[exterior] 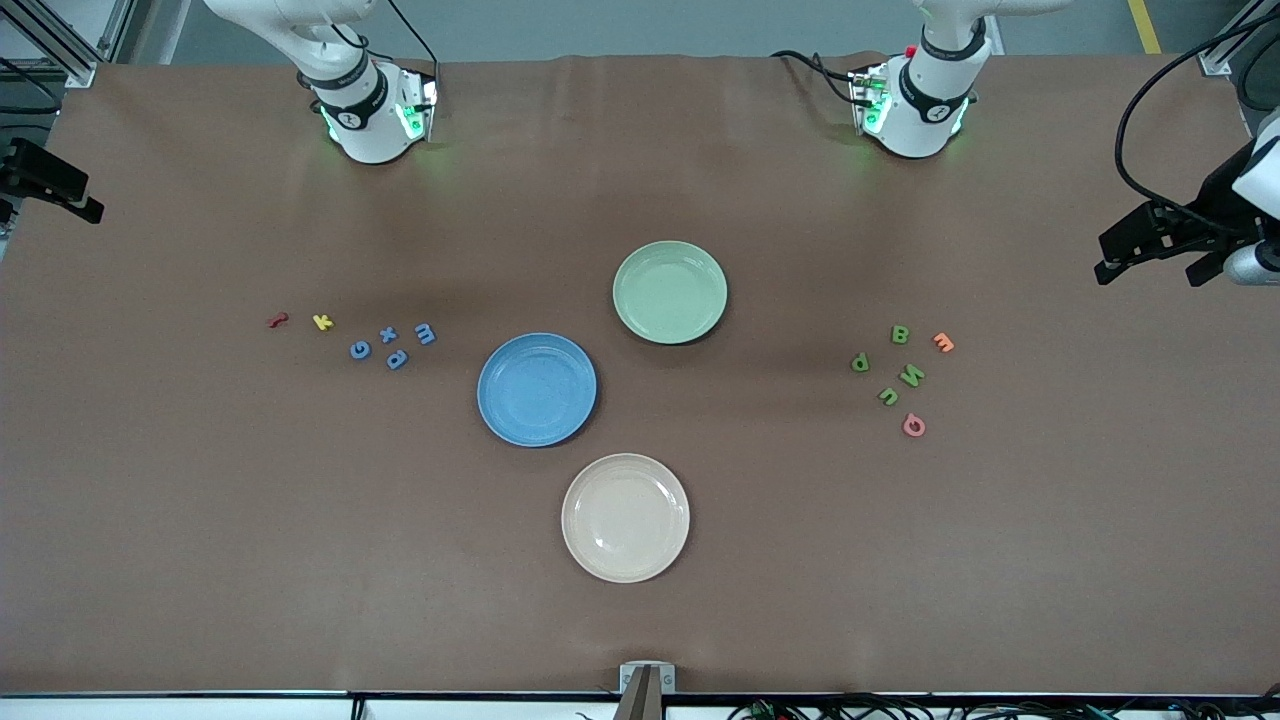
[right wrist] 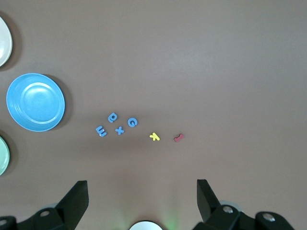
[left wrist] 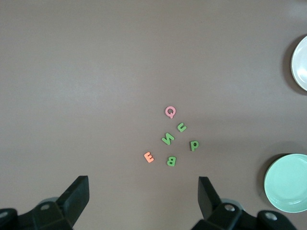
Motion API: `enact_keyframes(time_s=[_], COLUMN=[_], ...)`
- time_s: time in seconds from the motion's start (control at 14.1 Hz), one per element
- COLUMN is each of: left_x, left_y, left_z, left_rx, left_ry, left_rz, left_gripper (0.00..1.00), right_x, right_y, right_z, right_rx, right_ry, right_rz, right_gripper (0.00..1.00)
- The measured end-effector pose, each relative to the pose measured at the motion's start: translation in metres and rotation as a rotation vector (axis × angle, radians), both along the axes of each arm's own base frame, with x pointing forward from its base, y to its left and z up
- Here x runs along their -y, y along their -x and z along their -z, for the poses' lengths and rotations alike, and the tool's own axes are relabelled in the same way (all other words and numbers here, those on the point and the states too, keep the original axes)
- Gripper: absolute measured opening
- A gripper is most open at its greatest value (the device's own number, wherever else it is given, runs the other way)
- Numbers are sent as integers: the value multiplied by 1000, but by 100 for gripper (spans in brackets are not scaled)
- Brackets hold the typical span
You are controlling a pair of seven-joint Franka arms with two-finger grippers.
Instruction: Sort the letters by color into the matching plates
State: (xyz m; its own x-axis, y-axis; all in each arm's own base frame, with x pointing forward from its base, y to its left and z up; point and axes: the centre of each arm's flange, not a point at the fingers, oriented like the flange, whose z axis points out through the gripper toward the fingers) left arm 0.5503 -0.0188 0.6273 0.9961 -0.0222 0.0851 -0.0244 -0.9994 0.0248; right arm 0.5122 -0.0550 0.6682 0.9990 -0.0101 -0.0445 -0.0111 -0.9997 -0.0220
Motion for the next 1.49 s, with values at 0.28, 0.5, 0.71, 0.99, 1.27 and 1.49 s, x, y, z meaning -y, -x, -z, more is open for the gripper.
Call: enact_keyframes(time_s=[0.28, 0.5, 0.71, 0.99, 1.27, 1.49], left_x=[0, 1, 1, 4, 25, 43], left_y=[0, 1, 4, 3, -12, -13], left_z=[0, 1, 5, 41, 101, 141], left_rx=[0, -12, -49, -192, -308, -346], left_ry=[0, 0, -1, -2, -6, -18], left_rz=[1, 2, -11, -18, -36, -48], left_gripper=[100, 100, 100, 100, 100, 100], right_x=[0, 0, 1, 2, 3, 3], right_y=[0, 0, 1, -3, -8, -10], right_z=[1, 1, 1, 8, 14, 13], right_rx=[-1, -4, -7, -17, -23, -4], right_ry=[-1, -1, -2, -2, -2, 1], right_rz=[-15, -15, -14, -12, -11, -10], right_gripper=[100, 100, 100, 100, 100, 100])
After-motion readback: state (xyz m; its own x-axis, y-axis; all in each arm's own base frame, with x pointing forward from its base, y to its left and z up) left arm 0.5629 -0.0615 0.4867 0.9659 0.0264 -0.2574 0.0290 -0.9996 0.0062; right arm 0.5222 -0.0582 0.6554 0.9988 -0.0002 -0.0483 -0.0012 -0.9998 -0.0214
